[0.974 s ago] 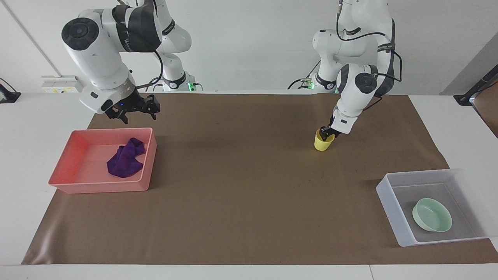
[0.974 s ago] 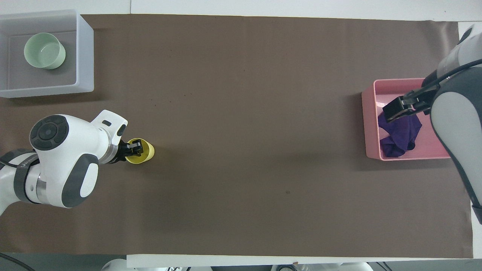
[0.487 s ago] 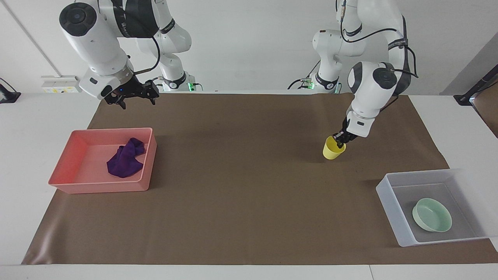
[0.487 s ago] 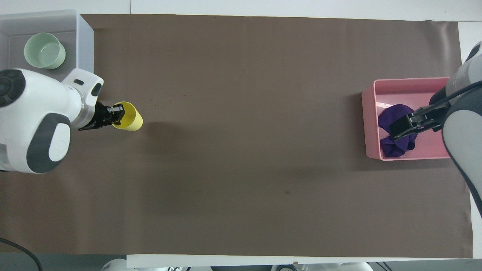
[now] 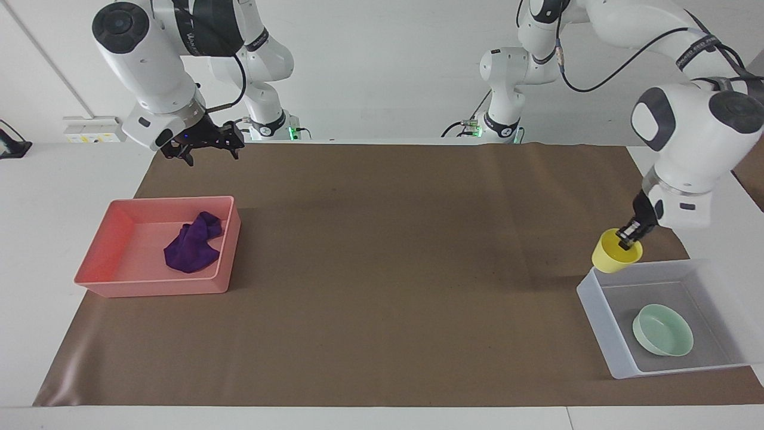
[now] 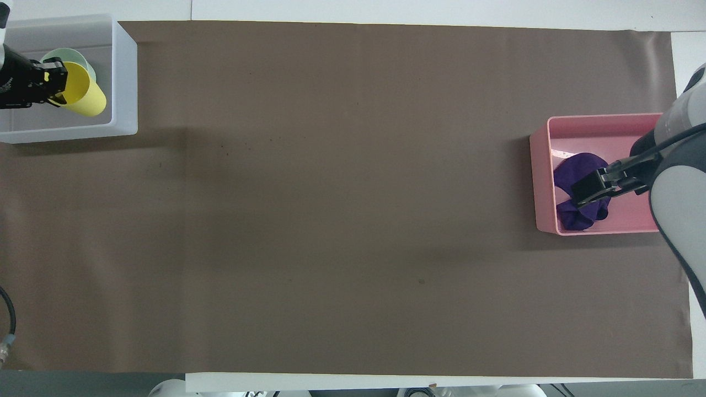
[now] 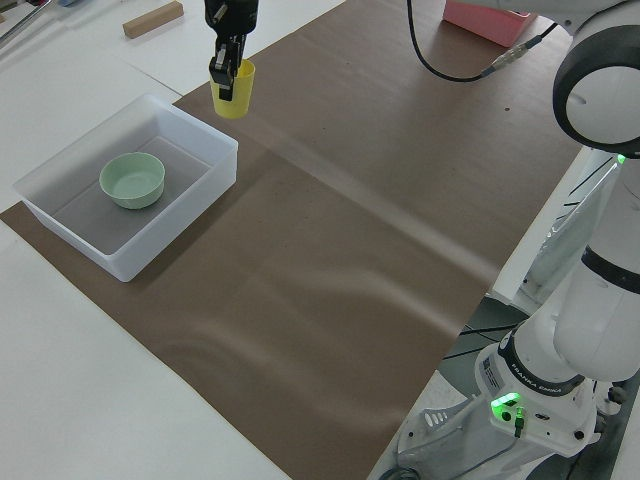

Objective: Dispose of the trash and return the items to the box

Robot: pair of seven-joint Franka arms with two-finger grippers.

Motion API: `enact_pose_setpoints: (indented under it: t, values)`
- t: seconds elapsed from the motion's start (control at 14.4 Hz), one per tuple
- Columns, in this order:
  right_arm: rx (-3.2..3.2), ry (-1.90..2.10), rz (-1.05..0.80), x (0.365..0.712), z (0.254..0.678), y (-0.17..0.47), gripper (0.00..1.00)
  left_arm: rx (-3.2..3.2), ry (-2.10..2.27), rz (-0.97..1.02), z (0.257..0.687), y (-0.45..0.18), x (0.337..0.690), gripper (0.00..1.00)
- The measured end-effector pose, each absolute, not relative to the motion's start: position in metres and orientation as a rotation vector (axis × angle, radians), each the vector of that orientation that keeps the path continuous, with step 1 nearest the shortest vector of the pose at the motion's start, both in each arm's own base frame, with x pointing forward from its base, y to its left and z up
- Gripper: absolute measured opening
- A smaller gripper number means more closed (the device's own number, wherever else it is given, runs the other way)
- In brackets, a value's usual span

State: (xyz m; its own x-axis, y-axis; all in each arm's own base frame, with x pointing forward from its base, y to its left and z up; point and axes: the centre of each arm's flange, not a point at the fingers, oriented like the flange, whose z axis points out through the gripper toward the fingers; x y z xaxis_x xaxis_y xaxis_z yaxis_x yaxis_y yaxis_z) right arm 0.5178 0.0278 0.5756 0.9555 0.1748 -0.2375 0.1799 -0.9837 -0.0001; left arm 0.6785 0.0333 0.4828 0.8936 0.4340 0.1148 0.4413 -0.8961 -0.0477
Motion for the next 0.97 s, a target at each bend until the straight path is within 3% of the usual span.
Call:
enact_pose_setpoints:
  t: [0.28, 0.49, 0.63, 0.77, 0.97]
  values:
    - [3.09, 0.281, -0.318, 0.51, 0.593, 0.028, 1.0, -3.026, -0.794, -0.289, 0.403, 0.116, 0.731, 0.03]
    - [3.096, 0.283, -0.238, 0.494, 0.621, 0.028, 1.0, -3.044, -0.725, -0.309, 0.364, 0.124, 0.743, 0.04]
    - [3.095, 0.295, -0.226, 0.49, 0.625, 0.032, 1.0, -3.058, -0.657, -0.324, 0.363, 0.121, 0.744, 0.21]
    - [3.093, 0.302, -0.23, 0.49, 0.624, 0.034, 1.0, -3.067, -0.6, -0.345, 0.37, 0.108, 0.747, 0.44]
    - [3.119, 0.316, -0.232, 0.49, 0.623, 0.04, 1.0, -3.047, -0.469, -0.381, 0.43, 0.078, 0.741, 0.76]
